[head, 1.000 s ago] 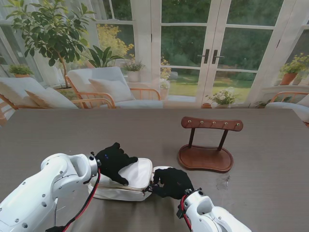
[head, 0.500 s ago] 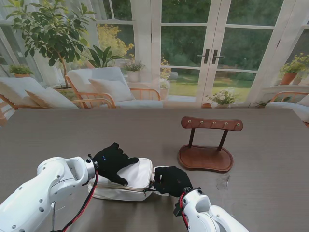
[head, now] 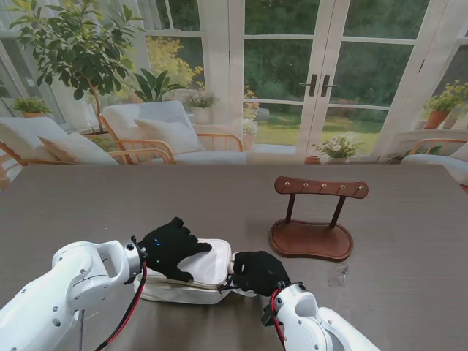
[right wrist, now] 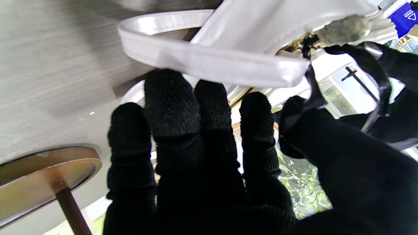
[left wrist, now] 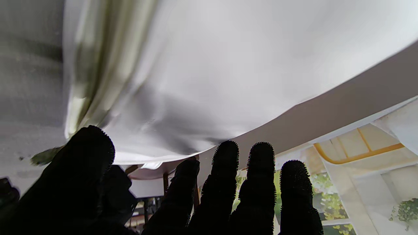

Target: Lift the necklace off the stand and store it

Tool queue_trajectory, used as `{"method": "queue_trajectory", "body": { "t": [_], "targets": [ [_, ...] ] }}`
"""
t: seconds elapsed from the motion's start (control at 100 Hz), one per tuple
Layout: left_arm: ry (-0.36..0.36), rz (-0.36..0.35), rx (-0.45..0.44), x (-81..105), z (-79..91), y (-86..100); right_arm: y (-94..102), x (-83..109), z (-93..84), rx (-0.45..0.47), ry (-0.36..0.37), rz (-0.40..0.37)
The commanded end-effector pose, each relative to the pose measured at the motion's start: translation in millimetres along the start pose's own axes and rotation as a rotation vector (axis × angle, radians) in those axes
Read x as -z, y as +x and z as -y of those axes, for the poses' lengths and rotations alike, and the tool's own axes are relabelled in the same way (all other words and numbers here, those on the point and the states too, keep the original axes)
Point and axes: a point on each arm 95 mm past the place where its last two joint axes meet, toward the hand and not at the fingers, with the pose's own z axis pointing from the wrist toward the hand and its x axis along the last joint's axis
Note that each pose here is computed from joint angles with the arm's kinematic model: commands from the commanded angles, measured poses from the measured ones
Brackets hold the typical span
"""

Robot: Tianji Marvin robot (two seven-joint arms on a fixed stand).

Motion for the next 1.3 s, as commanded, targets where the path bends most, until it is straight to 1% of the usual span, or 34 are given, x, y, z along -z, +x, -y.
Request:
{"method": "queue_trajectory", "body": {
  "t": [0.0, 0.08, 0.15, 0.27, 0.38, 0.53, 0.66, 0.84, 1.03, 1.18, 1.29],
  "targets": [
    [0.01, -0.023, 0.047, 0.4, -3.7, 9.5, 1.3, -1.5, 3.5, -0.014, 0.02, 0.008],
    [0.038, -0.037, 0.088, 0.2, -4.3, 13.4, 1.1, -2.3, 3.7, -0.022, 0.025, 0.012],
    [0.033, -0.047, 0.101, -0.6, -4.3, 16.9, 1.1, -2.7, 3.8, -0.029, 0.03, 0.014],
    [-0.006, -0.066, 0.058, -2.7, -7.2, 18.8, 1.5, -3.5, 3.2, -0.042, 0.037, 0.02],
    [-0.044, -0.063, 0.0, -3.7, -12.3, 15.6, 1.7, -4.0, 2.1, -0.058, 0.044, 0.025],
    [-0.082, -0.049, 0.007, -6.3, -20.2, 11.7, 0.7, -5.0, 0.2, -0.069, 0.052, 0.033],
    [-0.111, -0.042, -0.015, -7.8, -27.2, 9.3, -0.4, -5.8, -0.9, -0.077, 0.055, 0.04],
    [-0.131, -0.033, -0.014, -10.8, -38.1, 7.7, -0.2, -5.1, -2.3, -0.082, 0.055, 0.042],
    [-0.117, -0.032, -0.005, -16.1, -47.1, 8.9, 1.4, -6.4, -4.0, -0.101, 0.051, 0.053],
    [-0.085, -0.019, 0.007, -20.1, -51.5, 10.5, 4.7, -7.3, -7.0, -0.126, 0.043, 0.062],
    [-0.04, -0.007, 0.026, -23.3, -55.2, 11.7, 6.8, -7.1, -9.5, -0.13, 0.046, 0.061]
  ]
}}
